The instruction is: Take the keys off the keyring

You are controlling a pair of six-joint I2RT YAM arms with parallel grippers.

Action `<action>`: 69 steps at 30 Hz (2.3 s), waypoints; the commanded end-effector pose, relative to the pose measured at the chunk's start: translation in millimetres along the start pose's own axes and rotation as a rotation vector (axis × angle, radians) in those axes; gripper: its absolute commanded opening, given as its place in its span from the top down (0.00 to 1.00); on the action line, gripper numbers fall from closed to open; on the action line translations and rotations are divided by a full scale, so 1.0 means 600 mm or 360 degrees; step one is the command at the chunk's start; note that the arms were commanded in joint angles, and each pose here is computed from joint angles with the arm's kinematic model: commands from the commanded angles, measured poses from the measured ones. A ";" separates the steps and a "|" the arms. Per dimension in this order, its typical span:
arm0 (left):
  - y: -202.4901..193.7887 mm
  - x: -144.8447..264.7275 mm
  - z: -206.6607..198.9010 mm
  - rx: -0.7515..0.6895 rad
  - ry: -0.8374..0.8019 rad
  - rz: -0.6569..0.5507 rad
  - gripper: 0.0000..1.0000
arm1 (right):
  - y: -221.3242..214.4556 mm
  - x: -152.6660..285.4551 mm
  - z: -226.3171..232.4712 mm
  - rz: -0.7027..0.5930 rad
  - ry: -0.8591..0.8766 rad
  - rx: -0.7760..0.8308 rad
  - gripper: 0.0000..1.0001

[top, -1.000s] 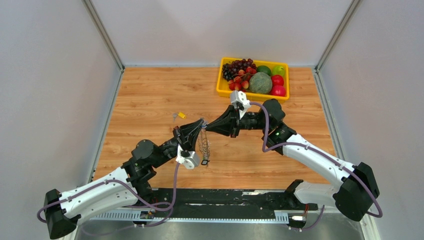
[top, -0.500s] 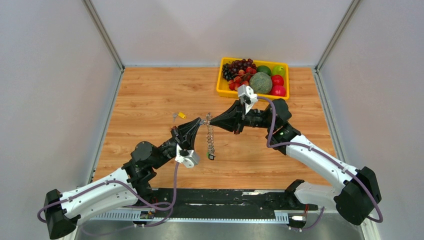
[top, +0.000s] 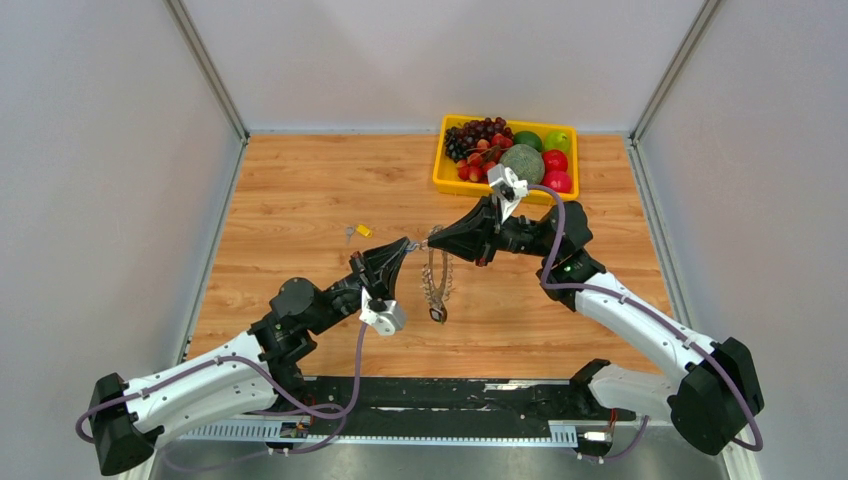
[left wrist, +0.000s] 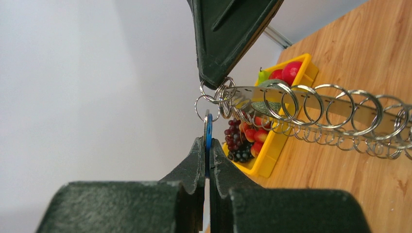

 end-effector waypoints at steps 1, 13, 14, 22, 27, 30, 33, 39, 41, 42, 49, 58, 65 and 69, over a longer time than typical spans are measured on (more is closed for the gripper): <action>0.017 -0.006 0.023 -0.0026 0.0019 -0.0080 1.00 | 0.034 0.000 0.010 -0.0127 0.0022 0.0089 1.00; 0.015 -0.013 0.007 -0.0053 -0.0099 -0.0082 1.00 | 0.033 -0.013 0.010 -0.0145 0.0061 0.0033 1.00; 0.016 -0.013 0.008 -0.0046 -0.0093 -0.0084 1.00 | 0.031 -0.014 0.009 -0.0134 0.0059 0.0031 1.00; 0.019 0.000 0.039 0.0005 0.0121 -0.0056 1.00 | 0.031 -0.006 0.000 -0.0074 -0.0090 0.0112 1.00; 0.018 0.008 0.053 0.0006 0.0233 -0.0024 1.00 | 0.026 -0.007 -0.007 -0.0035 -0.0104 0.0119 1.00; 0.018 0.012 0.059 0.0014 0.0281 -0.0011 1.00 | 0.020 -0.010 -0.013 0.0008 -0.0109 0.0110 1.00; 0.018 0.013 0.061 0.0019 0.0295 -0.0012 1.00 | 0.013 -0.016 -0.018 0.0068 -0.0099 0.0108 1.00; 0.017 0.010 0.056 0.0017 0.0260 -0.0011 1.00 | -0.001 -0.036 -0.014 0.0169 -0.0050 0.0131 1.00; 0.018 0.011 0.057 0.0018 0.0264 -0.0012 1.00 | -0.005 -0.040 -0.009 0.0190 -0.0014 0.0158 1.00; 0.018 0.011 0.057 0.0018 0.0265 -0.0009 1.00 | -0.007 -0.040 -0.007 0.0198 0.0005 0.0171 1.00; 0.016 0.010 0.056 0.0018 0.0258 0.0003 1.00 | -0.018 -0.048 0.013 0.0262 0.0143 0.0235 1.00; 0.015 0.009 0.054 0.0024 0.0239 0.0009 1.00 | -0.012 -0.047 0.006 0.0221 0.0000 0.0266 0.60; 0.015 0.009 0.055 0.0023 0.0238 0.0018 1.00 | -0.003 -0.023 0.014 0.0148 -0.0122 0.0412 0.58; 0.016 0.010 0.056 0.0026 0.0237 0.0011 1.00 | -0.004 -0.019 0.012 0.0144 -0.0153 0.0438 0.53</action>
Point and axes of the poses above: each gripper's point midway between its finger pads, its own x axis back along the fingers, its own z axis along the line the jaws close on, y = z × x, the point moved 8 cm from there along x, back along the fingers, and after that the axes turned 5 degrees about -x, right-handed, at the moved point
